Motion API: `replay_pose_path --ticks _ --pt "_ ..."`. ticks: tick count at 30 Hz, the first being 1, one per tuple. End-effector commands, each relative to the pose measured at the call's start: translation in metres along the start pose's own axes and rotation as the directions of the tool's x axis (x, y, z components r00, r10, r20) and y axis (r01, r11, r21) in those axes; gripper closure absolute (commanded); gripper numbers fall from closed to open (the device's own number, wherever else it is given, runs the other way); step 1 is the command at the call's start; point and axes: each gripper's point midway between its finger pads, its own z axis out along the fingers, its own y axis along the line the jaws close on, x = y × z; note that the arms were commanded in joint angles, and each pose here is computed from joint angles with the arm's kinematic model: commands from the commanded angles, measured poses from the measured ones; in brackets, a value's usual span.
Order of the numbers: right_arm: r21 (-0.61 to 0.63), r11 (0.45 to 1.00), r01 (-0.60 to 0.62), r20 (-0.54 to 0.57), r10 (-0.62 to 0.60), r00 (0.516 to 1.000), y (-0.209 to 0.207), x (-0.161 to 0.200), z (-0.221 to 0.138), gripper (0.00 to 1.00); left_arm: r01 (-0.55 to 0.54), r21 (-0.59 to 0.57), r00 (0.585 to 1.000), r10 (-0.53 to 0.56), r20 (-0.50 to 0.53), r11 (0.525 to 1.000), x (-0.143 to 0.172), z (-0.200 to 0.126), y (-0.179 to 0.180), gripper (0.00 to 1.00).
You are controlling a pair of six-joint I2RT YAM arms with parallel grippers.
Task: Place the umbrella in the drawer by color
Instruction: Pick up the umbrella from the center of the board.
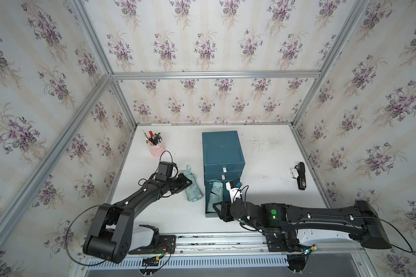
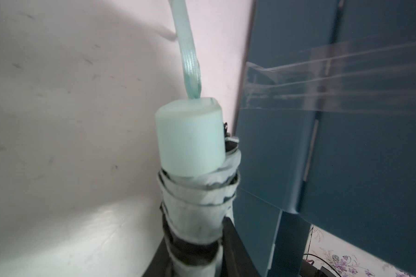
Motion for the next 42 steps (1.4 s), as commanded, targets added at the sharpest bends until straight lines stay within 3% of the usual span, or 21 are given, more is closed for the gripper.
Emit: replay_pose_path --ticks 1,4,7,14,17,25,30,42 --pt "-0.117 0.993 -0.02 -0.048 0.015 0.999 0.021 -0.005 -0.001 0.46 0.016 0.05 1.0 -0.017 0.025 0.999 0.002 -0.02 -0.017 0.75" --pt "-0.262 0.965 -0.024 -0.077 0.004 0.997 0.049 -0.017 -0.006 0.4 -0.001 0.125 0.997 -0.008 0.077 0.992 0.005 -0.049 -0.04 0.73" --pt "-0.333 0.943 0.006 -0.061 -0.028 0.998 0.07 -0.033 -0.013 0.3 -0.018 0.221 0.992 -0.009 0.122 0.975 0.01 -0.081 -0.065 0.72" --pt "-0.371 0.929 -0.003 -0.077 -0.028 0.997 0.076 -0.06 0.002 0.22 -0.092 0.437 0.979 0.001 0.205 0.895 0.03 -0.15 -0.115 0.66" --pt "-0.379 0.925 -0.005 -0.08 -0.027 0.996 0.076 -0.067 0.008 0.21 -0.109 0.514 0.981 0.007 0.196 0.851 0.04 -0.166 -0.129 0.64" --pt "-0.598 0.801 -0.011 -0.106 -0.066 0.992 0.116 -0.06 -0.01 0.2 -0.123 0.593 0.989 0.048 0.141 0.796 0.052 -0.171 -0.143 0.63" --pt "-0.609 0.792 -0.034 -0.123 -0.052 0.991 0.116 -0.055 -0.007 0.27 -0.137 0.647 0.987 0.048 0.153 0.75 0.05 -0.177 -0.154 0.62" --pt "-0.533 0.844 -0.057 -0.129 -0.015 0.992 0.107 -0.056 0.022 0.33 -0.049 0.617 0.997 0.001 0.077 0.786 0.055 -0.14 -0.125 0.6"
